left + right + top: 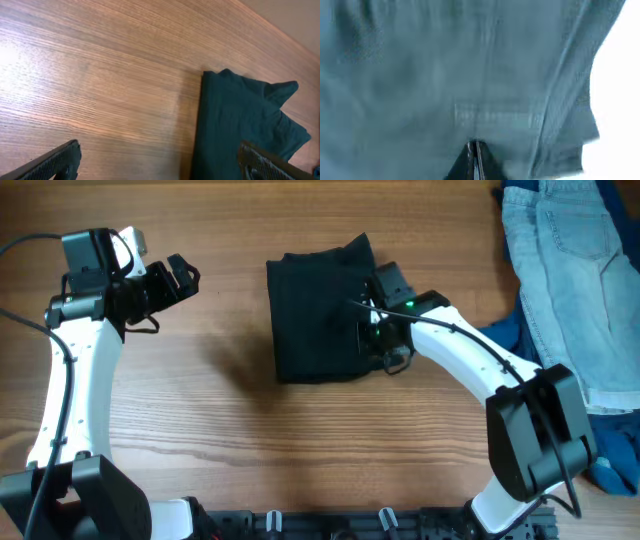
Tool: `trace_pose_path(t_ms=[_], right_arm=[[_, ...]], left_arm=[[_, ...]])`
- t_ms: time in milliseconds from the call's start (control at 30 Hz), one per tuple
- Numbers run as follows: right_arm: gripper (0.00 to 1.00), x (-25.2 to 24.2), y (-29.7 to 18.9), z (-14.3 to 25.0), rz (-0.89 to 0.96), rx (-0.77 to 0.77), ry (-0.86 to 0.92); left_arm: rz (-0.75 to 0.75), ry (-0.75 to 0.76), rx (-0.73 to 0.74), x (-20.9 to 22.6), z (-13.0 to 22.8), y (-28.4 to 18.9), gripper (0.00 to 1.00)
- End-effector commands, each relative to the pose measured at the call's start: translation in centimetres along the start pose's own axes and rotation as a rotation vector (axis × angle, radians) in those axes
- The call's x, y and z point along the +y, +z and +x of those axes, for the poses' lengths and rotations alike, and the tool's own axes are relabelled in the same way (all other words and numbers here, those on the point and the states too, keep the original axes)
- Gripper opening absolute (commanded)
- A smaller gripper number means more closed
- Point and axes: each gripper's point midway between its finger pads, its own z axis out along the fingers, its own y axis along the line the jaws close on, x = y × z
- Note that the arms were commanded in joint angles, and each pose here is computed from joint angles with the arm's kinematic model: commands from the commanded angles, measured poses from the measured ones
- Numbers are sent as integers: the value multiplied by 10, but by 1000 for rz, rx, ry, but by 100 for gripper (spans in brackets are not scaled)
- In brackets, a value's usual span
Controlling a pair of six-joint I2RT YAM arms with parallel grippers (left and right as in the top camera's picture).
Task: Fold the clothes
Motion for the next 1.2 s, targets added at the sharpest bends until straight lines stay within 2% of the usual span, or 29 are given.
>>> trace_pose_path(t_ms=[0,133,233,300,367,567,667,700,733,767,800,833,867,900,967,1067,1100,1167], right_arm=[[4,-13,30,-17,64,-54,-30],[4,-19,83,-16,69,-44,-105],[4,-12,95,-17,22,-46,-129],[4,0,91,-24,-33,-58,-136],[4,24,87,-20,-163,-34,-207],[4,53,83,-4,-236,6,-290],[4,71,52,-34,-285,-45,-297],[7,80,26,-55,-294,-88,-312],[24,86,3,-69,-301,-125,-323],[52,92,-36,-89,-309,-176,-324],[68,93,-74,-105,-314,-228,-317],[74,85,-116,-123,-306,-291,-271],[76,64,-160,-140,-272,-367,-172],[76,48,-184,-147,-256,-414,-122],[77,6,-225,-154,-224,-491,-15],[77,-58,-243,-149,-151,-494,112],[77,-73,-241,-142,-131,-465,144],[77,-88,-236,-133,-109,-423,181]], left_arm=[[30,63,10,-20,4,1,100],[66,146,39,-46,17,7,100],[72,155,44,-50,19,8,100],[71,155,43,-50,19,8,100],[72,155,44,-50,19,8,100],[73,165,44,-51,19,8,100],[116,268,58,-60,25,8,100],[124,303,61,-65,27,8,100],[134,337,62,-70,30,9,100],[147,384,60,-78,32,10,100],[163,420,57,-87,35,13,99],[185,458,56,-100,39,19,92],[217,500,57,-118,46,31,77],[235,530,62,-131,52,42,71],[242,575,78,-145,66,67,67],[255,624,130,-160,93,105,30],[264,643,154,-165,107,118,25],[250,684,180,-173,129,140,9]])
